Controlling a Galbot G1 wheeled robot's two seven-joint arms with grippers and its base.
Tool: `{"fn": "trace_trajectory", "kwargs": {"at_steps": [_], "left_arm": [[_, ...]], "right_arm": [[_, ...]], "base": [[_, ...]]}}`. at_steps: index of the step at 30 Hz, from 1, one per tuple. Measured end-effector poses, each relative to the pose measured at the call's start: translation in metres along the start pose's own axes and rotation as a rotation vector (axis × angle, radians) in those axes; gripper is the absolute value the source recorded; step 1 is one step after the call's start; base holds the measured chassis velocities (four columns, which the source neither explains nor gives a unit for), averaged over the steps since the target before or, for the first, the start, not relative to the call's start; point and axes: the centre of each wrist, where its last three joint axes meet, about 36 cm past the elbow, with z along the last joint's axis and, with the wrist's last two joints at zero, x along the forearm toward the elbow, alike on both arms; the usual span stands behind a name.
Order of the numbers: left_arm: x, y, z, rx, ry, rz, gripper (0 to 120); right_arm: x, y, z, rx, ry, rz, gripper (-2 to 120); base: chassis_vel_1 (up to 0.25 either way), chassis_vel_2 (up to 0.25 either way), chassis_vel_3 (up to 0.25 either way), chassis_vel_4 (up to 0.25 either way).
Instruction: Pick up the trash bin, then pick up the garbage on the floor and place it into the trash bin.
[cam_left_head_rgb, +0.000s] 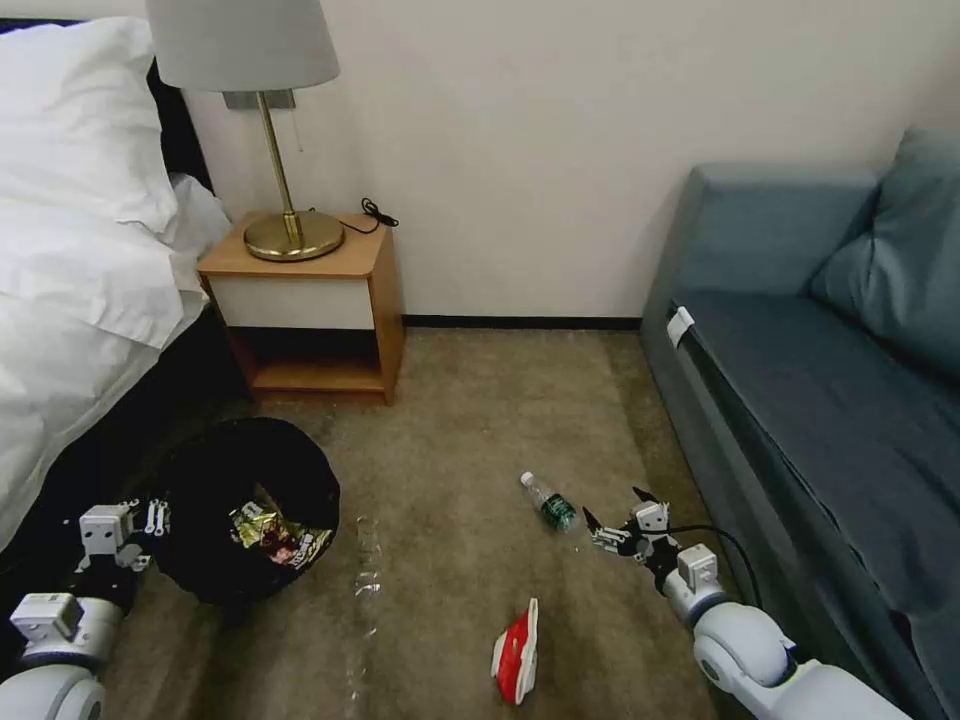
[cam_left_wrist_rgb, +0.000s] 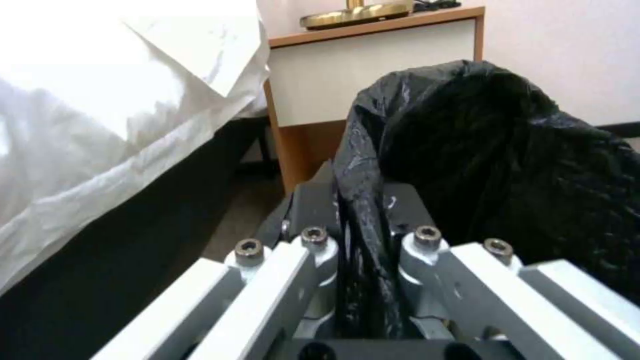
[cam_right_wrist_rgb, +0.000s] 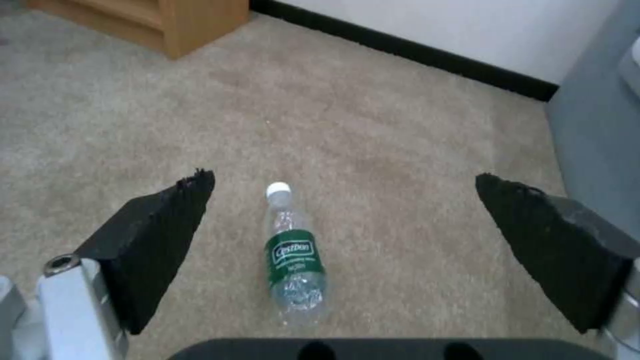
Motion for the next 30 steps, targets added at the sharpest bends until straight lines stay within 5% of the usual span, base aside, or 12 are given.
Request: {"fn": "trace_trajectory", "kwargs": {"at_steps": [12,23,30], "left_arm": [[-0.004,0.005,0.006,-0.002,0.009,-0.011,7],[-0.001,0.012,0.014,-0.049,0.034,0.001,7],[-0.006,0.002,0.017,-0.050,0.035,0.013,7]], "right_arm": [[-0.004,0.023,-0.070,0.008,0.132,-0.213,100],[0.021,-0.013,-0.057,0.030,0.487,-0.374,100],[-0.001,-0.008,-0.068,-0.014,0.515,-0.459,100]], "base": [[0.000,0.000,0.000,0.000],[0.000,0.000,0.000,0.000],[0.000,0.000,0.000,0.000]]}}
